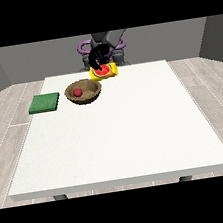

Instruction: Pick the cup and pour the ball into the bowl, then pick the bowl and place it on the pad

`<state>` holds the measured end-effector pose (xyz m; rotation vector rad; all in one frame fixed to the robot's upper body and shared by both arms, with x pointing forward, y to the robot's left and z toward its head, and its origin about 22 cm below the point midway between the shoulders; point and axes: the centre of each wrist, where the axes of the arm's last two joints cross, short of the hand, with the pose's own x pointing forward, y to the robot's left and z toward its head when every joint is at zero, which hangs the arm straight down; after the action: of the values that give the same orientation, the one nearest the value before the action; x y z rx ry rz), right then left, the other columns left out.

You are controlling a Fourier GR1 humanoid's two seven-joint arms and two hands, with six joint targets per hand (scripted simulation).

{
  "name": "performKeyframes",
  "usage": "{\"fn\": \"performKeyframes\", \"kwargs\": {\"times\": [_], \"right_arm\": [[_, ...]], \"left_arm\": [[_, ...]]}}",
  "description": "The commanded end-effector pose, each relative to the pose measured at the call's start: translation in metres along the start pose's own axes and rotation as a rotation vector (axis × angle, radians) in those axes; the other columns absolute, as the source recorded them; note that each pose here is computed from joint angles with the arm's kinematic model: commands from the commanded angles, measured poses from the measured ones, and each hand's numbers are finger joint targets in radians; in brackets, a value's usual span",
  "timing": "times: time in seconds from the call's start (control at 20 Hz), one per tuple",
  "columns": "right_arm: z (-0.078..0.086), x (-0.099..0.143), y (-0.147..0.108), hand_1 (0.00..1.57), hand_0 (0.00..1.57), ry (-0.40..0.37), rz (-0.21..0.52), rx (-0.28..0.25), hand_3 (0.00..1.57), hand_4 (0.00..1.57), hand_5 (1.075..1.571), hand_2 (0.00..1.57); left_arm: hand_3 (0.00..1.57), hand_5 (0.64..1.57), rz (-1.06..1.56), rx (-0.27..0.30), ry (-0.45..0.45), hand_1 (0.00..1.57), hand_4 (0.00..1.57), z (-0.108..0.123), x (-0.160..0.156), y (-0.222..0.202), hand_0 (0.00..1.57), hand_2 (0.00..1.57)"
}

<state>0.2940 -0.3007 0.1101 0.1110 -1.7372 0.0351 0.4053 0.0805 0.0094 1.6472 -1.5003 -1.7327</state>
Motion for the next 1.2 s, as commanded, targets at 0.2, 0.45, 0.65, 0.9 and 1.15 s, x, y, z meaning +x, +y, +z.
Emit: {"fn": "performKeyframes", "kwargs": {"times": [0.2, 0.45, 0.65, 0.9, 1.15], "right_arm": [[0.015, 0.006, -0.024, 0.0, 0.0, -0.025, 0.001, -0.056, 0.0, 0.36, 1.564, 0.0], [0.031, 0.003, -0.015, 0.0, 0.0, -0.036, 0.002, -0.045, 0.0, 0.4, 1.565, 0.0], [0.033, 0.018, -0.001, 0.0, 0.0, -0.134, 0.013, -0.015, 0.0, 0.4, 1.566, 0.0], [0.034, 0.022, -0.002, 0.0, 0.0, -0.129, -0.001, -0.039, 0.0, 0.44, 1.565, 0.0], [0.035, 0.016, 0.008, 0.0, 0.0, -0.133, -0.016, -0.058, 0.0, 0.5, 1.566, 0.0]], "left_arm": [[1.57, 1.571, 0.507, 0.134, 0.398, 1.25, 0.78, 0.004, -0.082, -0.008, 1.25, 1.57], [1.57, 1.571, 0.753, 0.173, 0.552, 1.21, 0.93, 0.065, -0.092, -0.055, 1.21, 1.57], [1.57, 1.549, 0.87, 0.297, 0.585, 1.55, 1.31, 0.099, -0.093, -0.071, 1.55, 1.57], [1.57, 1.502, 1.337, 0.451, 0.62, 1.42, 1.38, 0.072, -0.088, -0.037, 1.42, 1.57], [0.35, 1.566, 1.813, 0.615, 0.596, 0.81, 0.48, 0.065, -0.089, -0.022, 0.81, 0.87]]}}
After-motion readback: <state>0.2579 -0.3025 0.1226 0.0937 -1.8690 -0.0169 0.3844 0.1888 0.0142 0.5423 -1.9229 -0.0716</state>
